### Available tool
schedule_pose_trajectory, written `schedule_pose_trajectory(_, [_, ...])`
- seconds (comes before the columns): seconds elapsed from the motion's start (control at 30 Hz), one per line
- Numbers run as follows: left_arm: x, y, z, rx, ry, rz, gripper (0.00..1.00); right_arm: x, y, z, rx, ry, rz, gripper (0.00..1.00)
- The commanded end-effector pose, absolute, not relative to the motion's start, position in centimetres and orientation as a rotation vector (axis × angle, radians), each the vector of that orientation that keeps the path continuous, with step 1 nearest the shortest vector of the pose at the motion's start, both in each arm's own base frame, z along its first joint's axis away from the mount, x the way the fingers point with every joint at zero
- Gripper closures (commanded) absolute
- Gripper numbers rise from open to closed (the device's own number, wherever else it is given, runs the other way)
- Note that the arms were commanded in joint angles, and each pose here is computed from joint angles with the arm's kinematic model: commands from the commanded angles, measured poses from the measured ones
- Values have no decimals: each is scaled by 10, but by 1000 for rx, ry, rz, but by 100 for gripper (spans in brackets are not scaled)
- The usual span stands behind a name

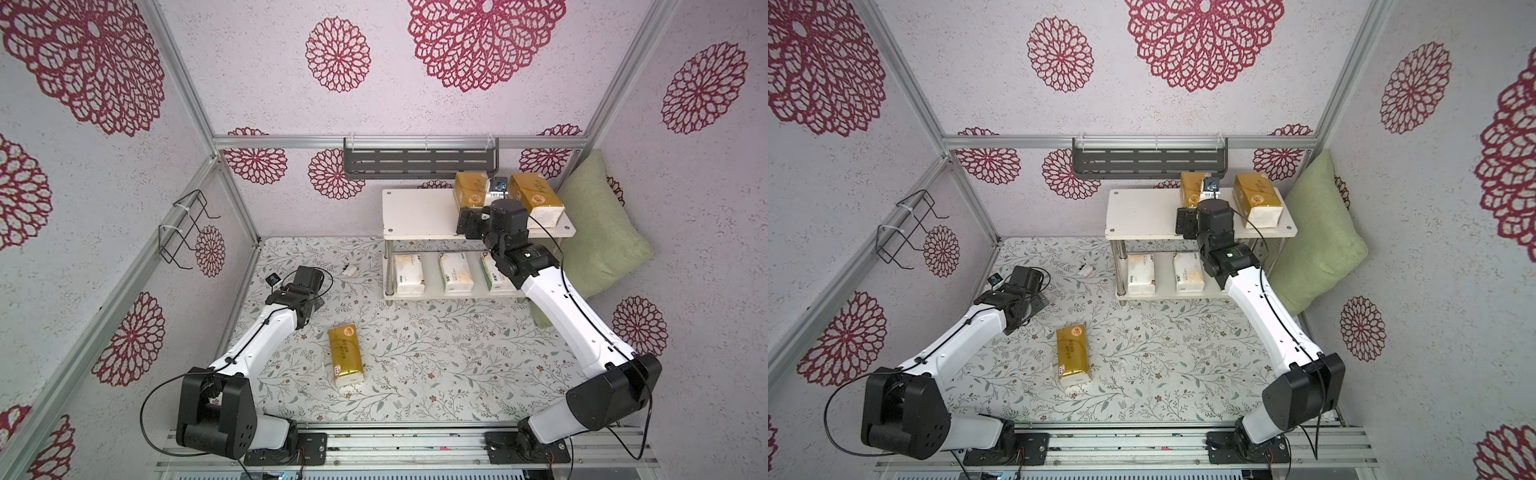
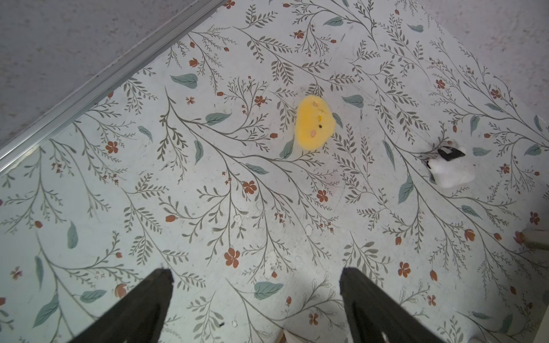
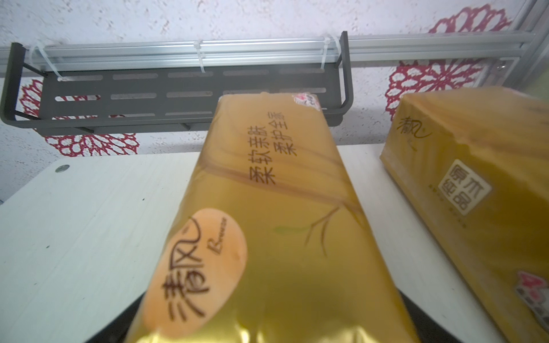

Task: Place the tissue boxes on the shelf by color
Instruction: Place a box of tissues on the shelf.

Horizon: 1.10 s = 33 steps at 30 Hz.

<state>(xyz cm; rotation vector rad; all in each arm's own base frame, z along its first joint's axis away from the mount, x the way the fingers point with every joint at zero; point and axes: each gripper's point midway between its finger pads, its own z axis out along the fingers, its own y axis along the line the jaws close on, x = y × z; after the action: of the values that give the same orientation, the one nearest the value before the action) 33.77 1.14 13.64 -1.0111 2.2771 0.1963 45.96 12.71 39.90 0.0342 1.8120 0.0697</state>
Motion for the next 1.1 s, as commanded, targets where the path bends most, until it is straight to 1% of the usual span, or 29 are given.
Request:
schedule_pose_trajectory(0.0, [338, 15, 136, -1029, 2260, 194, 4, 447, 123, 427, 61, 1744, 119, 7])
schedule_pose_trajectory(0.57, [336, 16, 136, -1029, 2258, 197, 4, 444, 120, 429, 75, 1737, 108, 6])
schedule_pose_trajectory(0.8, [336, 16, 137, -1029, 2257, 195, 4, 441, 115, 443, 66, 1697, 68, 4])
schedule_pose_trajectory(1.07, [336, 16, 137, -1032, 2252, 192, 4, 438, 116, 459, 50, 1664, 81, 2])
